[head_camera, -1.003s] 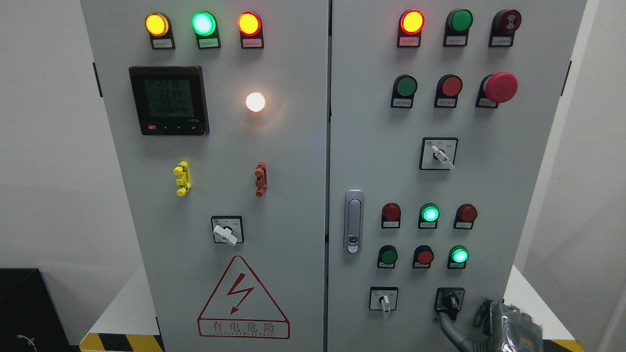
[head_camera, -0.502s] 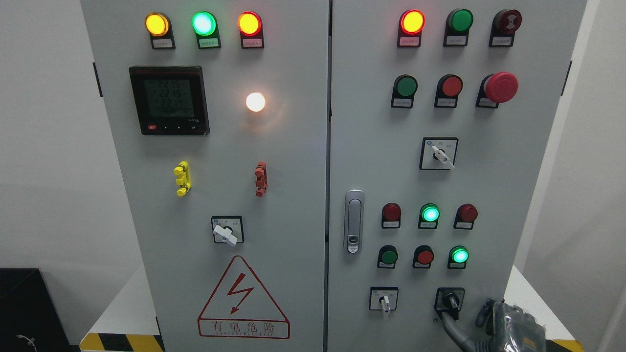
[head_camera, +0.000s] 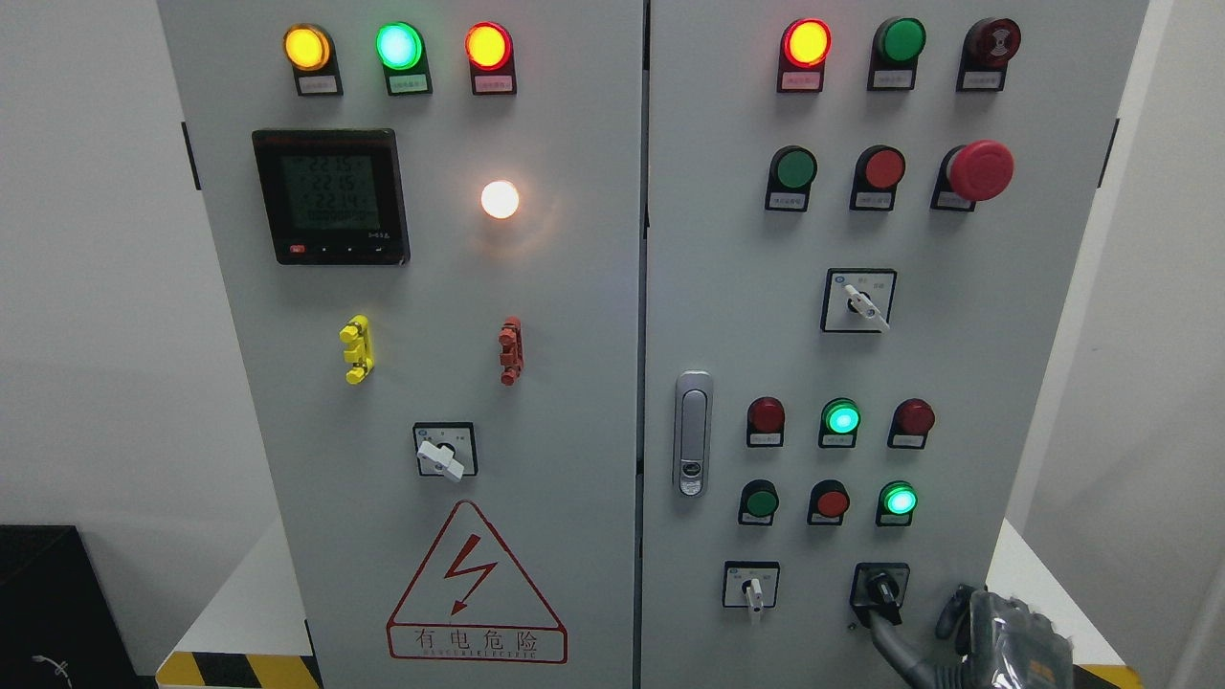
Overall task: Flip black knob to close circuit
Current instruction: 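Grip the black rotary knob with the right hand and twist it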
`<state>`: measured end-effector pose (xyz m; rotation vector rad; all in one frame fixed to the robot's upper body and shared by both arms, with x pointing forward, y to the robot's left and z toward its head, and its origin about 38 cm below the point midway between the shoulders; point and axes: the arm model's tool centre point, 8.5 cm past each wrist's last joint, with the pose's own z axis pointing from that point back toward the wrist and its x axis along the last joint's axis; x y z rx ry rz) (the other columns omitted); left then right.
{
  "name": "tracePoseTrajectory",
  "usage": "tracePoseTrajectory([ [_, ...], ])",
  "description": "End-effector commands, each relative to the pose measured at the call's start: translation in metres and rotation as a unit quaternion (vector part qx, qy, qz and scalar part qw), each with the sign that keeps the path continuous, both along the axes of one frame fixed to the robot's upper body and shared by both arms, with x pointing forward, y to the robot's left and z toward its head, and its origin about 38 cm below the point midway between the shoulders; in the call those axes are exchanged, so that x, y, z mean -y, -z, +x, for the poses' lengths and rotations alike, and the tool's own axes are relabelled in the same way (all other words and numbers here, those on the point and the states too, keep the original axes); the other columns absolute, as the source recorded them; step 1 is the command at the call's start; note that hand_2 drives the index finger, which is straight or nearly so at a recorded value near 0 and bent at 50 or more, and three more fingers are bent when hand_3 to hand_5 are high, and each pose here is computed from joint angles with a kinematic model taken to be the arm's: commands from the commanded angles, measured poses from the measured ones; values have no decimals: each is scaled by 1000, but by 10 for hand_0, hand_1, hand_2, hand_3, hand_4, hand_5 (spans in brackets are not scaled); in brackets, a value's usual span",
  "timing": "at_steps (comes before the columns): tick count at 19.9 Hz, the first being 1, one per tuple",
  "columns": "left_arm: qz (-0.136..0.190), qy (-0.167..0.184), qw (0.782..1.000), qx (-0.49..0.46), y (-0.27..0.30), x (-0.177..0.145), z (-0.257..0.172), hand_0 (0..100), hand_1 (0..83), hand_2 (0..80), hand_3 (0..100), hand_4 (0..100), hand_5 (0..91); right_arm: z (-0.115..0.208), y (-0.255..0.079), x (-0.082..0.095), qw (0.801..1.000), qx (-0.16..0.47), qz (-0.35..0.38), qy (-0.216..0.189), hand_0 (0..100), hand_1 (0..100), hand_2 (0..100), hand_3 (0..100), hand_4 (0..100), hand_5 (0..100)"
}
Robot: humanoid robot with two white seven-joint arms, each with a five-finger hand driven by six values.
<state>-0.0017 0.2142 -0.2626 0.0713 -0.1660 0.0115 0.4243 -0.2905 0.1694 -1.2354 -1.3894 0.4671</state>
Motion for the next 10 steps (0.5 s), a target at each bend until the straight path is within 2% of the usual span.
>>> tracePoseTrajectory([
  [1, 0, 21, 1000, -11, 0, 1, -8, 0, 0, 0, 0, 0, 0, 1, 0, 4, 1000, -2, 5, 5, 0, 292, 739, 900, 724, 735],
  [10, 0, 21, 1000, -11, 0, 1, -7, 0, 0, 0, 0, 0, 0, 0, -1, 8, 1000, 2, 6, 8, 0, 293, 739, 900, 723, 735],
])
